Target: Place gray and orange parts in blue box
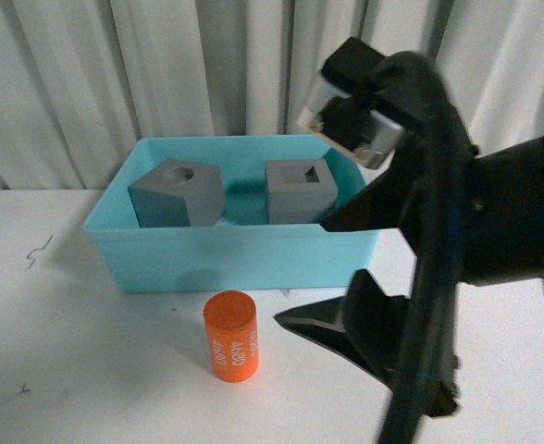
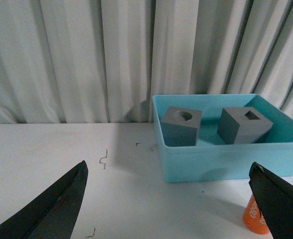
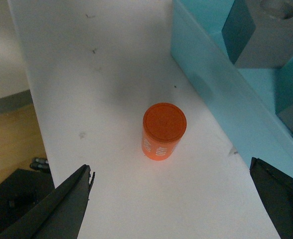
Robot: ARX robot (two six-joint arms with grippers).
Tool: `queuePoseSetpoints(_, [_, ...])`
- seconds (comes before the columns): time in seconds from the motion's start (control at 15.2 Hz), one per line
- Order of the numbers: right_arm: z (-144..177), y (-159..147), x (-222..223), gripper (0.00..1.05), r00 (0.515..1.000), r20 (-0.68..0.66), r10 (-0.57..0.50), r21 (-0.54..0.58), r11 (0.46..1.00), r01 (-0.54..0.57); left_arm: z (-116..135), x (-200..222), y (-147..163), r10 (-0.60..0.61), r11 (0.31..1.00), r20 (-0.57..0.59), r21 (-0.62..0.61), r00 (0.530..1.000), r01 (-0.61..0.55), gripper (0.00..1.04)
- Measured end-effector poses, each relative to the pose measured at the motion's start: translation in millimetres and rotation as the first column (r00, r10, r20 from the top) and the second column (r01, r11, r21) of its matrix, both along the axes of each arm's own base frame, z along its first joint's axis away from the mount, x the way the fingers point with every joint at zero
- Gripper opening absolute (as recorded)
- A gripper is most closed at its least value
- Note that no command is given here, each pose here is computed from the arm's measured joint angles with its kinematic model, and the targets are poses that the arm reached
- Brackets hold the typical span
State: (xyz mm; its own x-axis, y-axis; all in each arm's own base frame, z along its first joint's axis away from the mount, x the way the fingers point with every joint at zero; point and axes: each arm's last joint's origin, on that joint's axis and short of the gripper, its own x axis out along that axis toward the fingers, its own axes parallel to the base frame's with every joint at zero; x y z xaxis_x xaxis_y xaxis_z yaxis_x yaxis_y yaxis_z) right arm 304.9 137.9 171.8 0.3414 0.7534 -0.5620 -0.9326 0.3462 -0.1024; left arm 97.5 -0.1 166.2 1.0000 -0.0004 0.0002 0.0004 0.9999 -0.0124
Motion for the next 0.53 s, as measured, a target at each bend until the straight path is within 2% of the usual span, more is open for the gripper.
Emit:
queuePoseSetpoints(0.26, [-31.0,35.5,16.2,0.98,0.998,-0.057,-0.014,-0.053,0.999,0.011,-0.1,0.0,0.0,0.000,1.000,-0.001,0.000,1.000,0.000,0.98])
queuePoseSetpoints(0.53, [-43.2,53.4,18.5,0.98,0.998,-0.039,-0.045,-0.073,0.996,0.042,0.0,0.0,0.0,0.000,1.000,0.000,0.000,1.000,0.000,0.98])
